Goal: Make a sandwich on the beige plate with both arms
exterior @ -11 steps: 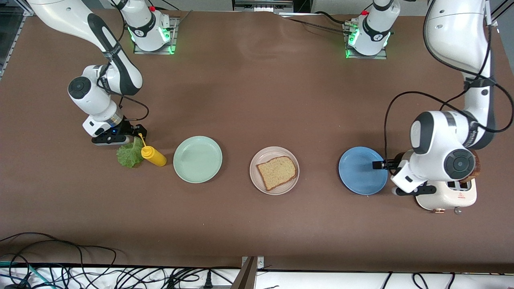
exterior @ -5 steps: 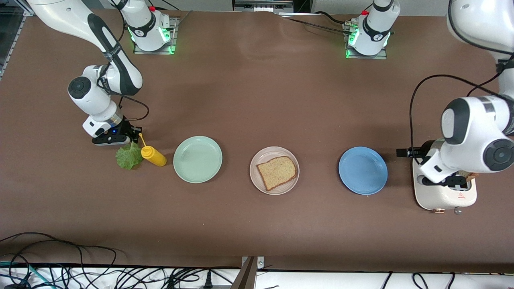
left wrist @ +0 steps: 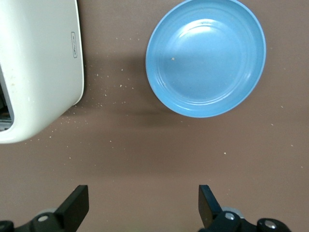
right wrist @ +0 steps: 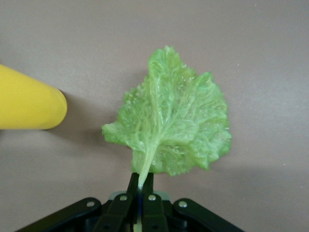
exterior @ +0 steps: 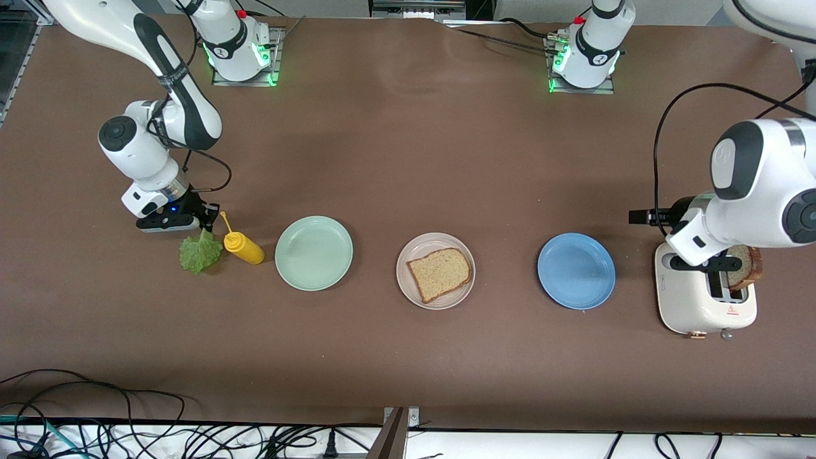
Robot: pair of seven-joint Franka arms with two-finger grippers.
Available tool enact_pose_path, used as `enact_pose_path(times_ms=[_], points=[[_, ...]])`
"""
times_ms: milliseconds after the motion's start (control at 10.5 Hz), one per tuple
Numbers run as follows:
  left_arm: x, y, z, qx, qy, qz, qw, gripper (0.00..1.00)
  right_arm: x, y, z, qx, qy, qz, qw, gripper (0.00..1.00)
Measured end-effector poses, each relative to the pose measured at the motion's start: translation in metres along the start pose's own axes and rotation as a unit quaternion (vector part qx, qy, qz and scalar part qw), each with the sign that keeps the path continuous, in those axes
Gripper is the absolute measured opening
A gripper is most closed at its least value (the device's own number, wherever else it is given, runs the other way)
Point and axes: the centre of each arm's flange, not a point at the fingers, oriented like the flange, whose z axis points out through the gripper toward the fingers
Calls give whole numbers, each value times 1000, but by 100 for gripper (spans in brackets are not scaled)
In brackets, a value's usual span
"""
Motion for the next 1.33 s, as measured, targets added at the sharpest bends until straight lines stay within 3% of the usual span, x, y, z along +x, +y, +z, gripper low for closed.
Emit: enact_pose_path(times_ms=[285,664,949,1328], points=[[-25,-13,-23,-9,13,-8,1000,100,16,1,-35,1,-28,-1,1000,5],[-58,-23,-68,-20,42,-14,999,100,69,6,-105,7,-107,-1,994,5],[-72,-22,-83,-23,52,-11,998,100,100,7,-159,10,-145,-1,989,5],[-94,-7,-111,-25,66,6,997,100,132,-31,-202,11,-130,-15,991,5]])
